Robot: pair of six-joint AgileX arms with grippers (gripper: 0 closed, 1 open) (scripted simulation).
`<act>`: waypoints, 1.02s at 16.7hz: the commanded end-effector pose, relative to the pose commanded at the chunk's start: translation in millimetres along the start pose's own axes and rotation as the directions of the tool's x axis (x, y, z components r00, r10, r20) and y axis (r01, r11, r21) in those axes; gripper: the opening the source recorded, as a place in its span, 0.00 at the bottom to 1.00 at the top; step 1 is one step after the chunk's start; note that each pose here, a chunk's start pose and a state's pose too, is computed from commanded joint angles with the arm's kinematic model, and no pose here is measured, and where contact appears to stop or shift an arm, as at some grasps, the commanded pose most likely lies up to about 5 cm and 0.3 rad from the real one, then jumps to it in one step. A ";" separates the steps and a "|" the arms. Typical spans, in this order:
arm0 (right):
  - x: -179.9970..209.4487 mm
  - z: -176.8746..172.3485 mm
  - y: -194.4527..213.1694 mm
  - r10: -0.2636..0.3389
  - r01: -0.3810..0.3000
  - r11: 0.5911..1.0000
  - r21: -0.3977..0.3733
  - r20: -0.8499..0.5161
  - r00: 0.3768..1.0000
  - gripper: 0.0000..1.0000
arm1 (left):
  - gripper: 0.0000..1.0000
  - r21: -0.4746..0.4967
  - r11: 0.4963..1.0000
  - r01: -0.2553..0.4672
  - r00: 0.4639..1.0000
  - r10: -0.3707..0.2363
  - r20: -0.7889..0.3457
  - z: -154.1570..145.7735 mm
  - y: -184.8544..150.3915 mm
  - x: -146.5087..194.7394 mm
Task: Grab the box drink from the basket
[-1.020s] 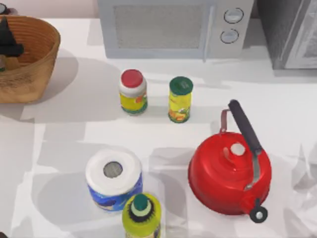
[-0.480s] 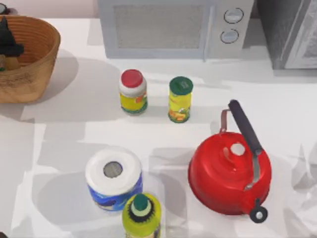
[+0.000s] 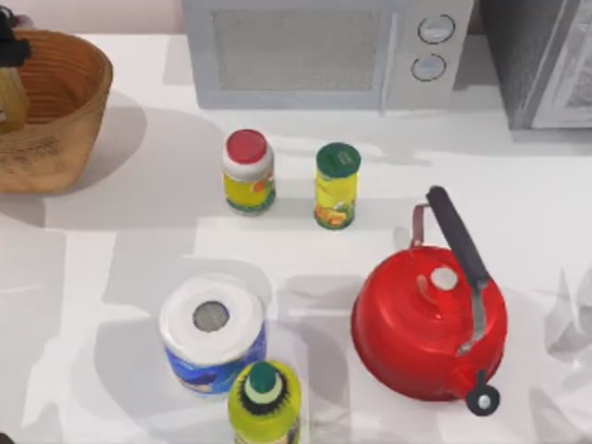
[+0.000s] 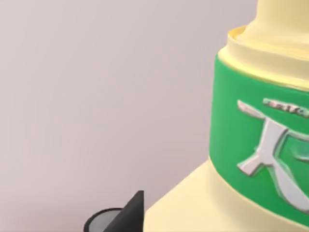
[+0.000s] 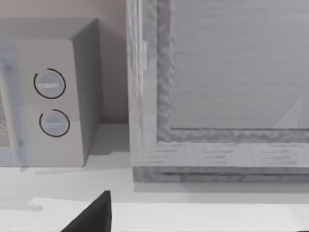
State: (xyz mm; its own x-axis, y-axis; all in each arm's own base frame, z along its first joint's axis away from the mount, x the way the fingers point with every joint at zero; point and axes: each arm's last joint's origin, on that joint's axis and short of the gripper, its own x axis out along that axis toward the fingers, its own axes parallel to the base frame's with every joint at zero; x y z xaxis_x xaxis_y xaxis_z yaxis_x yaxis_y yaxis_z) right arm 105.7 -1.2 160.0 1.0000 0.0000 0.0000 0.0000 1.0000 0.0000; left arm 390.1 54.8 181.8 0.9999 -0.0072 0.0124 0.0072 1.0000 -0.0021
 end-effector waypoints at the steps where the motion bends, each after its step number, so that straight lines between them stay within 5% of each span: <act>1: 0.0 0.0 0.0 0.000 0.000 1.000 0.000 0.000 1.000 1.00 | 0.00 0.001 1.000 0.000 1.000 0.000 0.004 12.3 0.1 1.2; 9: 0.0 0.0 0.0 0.000 0.000 1.000 0.000 0.000 1.000 1.00 | 0.00 0.004 1.000 0.001 1.000 -0.001 0.004 96.4 -1.5 -6.2; 17: 0.0 0.0 0.0 0.000 0.000 1.000 0.000 0.000 1.000 1.00 | 0.00 0.002 1.000 -0.001 1.000 0.001 -0.009 101.3 -2.0 -10.2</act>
State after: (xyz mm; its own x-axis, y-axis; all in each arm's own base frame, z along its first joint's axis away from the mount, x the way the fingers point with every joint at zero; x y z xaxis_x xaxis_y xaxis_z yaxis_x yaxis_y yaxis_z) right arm 105.7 -1.2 160.0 1.0000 0.0000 0.0000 0.0000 1.0000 0.0000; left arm 378.7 53.2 282.9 1.0000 -0.0061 0.0038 0.0061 1.0000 -0.0002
